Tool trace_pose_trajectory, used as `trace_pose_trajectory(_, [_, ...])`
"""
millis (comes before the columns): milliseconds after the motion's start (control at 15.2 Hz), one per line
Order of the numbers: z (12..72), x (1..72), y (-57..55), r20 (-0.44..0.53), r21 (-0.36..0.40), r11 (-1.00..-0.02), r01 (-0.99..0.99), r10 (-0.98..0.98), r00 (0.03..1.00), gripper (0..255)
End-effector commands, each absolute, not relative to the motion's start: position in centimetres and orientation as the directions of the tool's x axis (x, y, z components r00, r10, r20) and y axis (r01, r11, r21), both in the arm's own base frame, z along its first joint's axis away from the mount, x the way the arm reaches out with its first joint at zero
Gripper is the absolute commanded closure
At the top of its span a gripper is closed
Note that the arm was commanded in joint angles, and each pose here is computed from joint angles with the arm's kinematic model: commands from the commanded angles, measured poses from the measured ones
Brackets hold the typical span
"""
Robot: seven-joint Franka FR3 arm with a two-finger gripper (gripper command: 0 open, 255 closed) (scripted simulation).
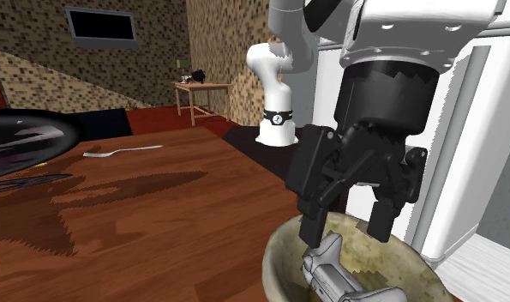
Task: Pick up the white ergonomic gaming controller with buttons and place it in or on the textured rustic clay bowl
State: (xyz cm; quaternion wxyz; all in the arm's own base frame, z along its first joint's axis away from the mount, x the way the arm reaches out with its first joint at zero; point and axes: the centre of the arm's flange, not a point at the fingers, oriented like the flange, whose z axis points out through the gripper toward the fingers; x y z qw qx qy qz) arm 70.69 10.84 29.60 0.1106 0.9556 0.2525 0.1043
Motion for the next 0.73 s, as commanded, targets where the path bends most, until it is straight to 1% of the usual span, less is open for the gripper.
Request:
trace_pose_trajectory(0, [31.5, 70.1, 11.2, 0.144, 0.264, -0.848, 0.460, 0.506, 0.851, 0])
trace_pose_trajectory(132, [33.8, 69.5, 11.6, 0.144, 0.264, -0.848, 0.460, 0.506, 0.851, 0])
trace_pose_trajectory(660, [33.8, 69.5, 11.6, 0.144, 0.264, -0.848, 0.460, 0.506, 0.851, 0])
